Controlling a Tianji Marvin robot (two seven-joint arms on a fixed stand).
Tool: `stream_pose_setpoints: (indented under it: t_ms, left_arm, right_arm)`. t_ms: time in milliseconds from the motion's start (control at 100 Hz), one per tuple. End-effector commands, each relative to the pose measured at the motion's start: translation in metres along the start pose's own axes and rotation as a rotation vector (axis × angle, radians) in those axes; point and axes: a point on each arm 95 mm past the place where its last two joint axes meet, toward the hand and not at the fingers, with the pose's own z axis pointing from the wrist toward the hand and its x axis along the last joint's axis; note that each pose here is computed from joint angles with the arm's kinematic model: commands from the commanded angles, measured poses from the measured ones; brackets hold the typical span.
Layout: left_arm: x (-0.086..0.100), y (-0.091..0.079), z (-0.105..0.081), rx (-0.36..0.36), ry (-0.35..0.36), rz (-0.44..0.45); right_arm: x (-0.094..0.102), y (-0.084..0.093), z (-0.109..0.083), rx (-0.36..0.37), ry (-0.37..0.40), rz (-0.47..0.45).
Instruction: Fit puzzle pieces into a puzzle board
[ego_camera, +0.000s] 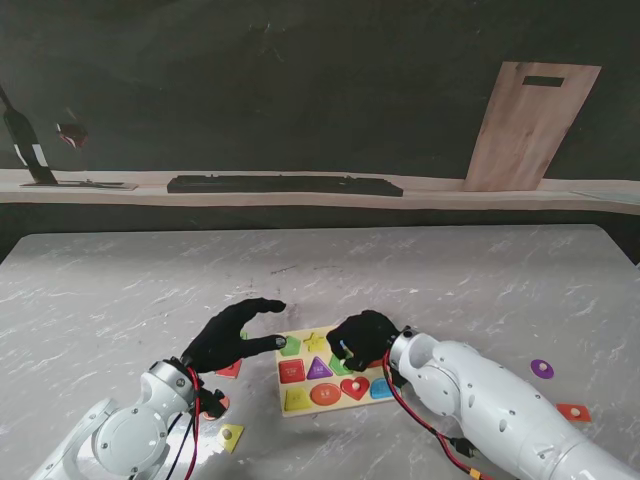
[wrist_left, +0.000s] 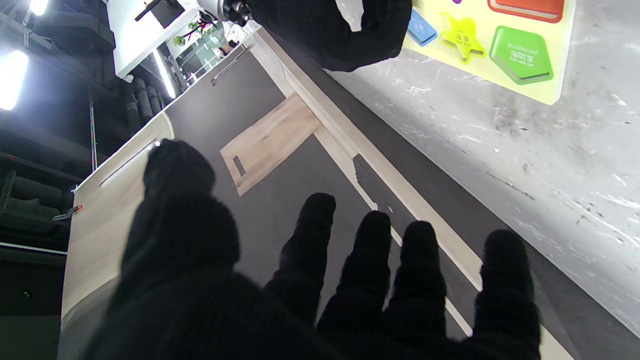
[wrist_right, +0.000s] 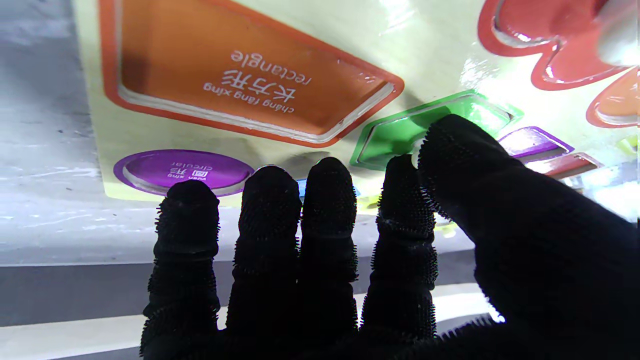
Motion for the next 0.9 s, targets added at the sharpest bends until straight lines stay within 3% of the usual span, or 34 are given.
stream_pose_setpoints:
  t_ms: [0, 360, 890]
  left_arm:
    - [0.0009, 0.0011, -0.0003, 0.001, 0.002, -0.008]
    - [0.0008, 0.0015, 0.0001, 0.0, -0.002, -0.011]
    - [0.0006, 0.0017, 0.0013, -0.005, -0.009, -0.017]
  right_arm:
    - [0.0033, -0.0073, -0.0026, 0.02, -0.003, -0.009]
    - [0.0038, -0.0075, -0.0051, 0.007, -0.039, -0.08]
    - [0.0045, -0.0001, -0.0087, -0.045, -0.068, -0.082]
